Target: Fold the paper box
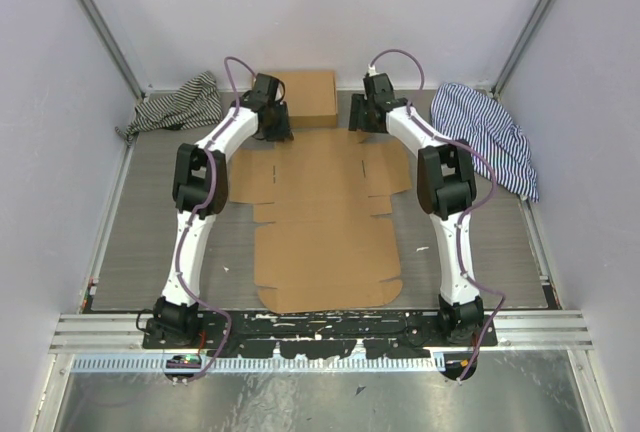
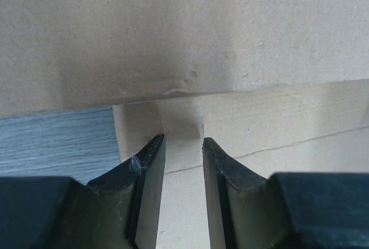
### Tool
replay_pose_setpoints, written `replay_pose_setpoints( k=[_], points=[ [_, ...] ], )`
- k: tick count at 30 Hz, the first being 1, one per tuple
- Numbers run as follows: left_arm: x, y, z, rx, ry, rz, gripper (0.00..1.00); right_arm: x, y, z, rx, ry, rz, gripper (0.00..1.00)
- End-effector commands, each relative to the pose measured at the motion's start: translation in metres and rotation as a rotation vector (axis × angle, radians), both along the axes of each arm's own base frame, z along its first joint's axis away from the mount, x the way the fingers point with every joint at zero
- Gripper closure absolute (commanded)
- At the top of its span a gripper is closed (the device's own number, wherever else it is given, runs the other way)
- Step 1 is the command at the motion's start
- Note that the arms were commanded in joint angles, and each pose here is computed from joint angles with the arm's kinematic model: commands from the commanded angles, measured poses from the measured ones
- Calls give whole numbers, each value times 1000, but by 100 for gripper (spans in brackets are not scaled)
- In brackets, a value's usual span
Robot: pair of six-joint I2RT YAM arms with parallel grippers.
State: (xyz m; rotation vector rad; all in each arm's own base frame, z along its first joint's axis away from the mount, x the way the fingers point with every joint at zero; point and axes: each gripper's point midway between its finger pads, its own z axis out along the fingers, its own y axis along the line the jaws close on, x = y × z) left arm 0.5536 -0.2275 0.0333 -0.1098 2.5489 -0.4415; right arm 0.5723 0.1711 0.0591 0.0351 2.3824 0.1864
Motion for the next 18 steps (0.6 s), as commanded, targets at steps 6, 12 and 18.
replay_pose_setpoints(
  k=[6,12,18],
  points=[
    [-10,1,-8,0,42,-8,61,9,37,59,142,-156,113,35],
    [-12,1,-9,2,50,-8,61,8,51,50,176,-129,156,36],
    [-12,1,-6,-1,45,-11,61,2,64,53,162,-149,175,37]
  ],
)
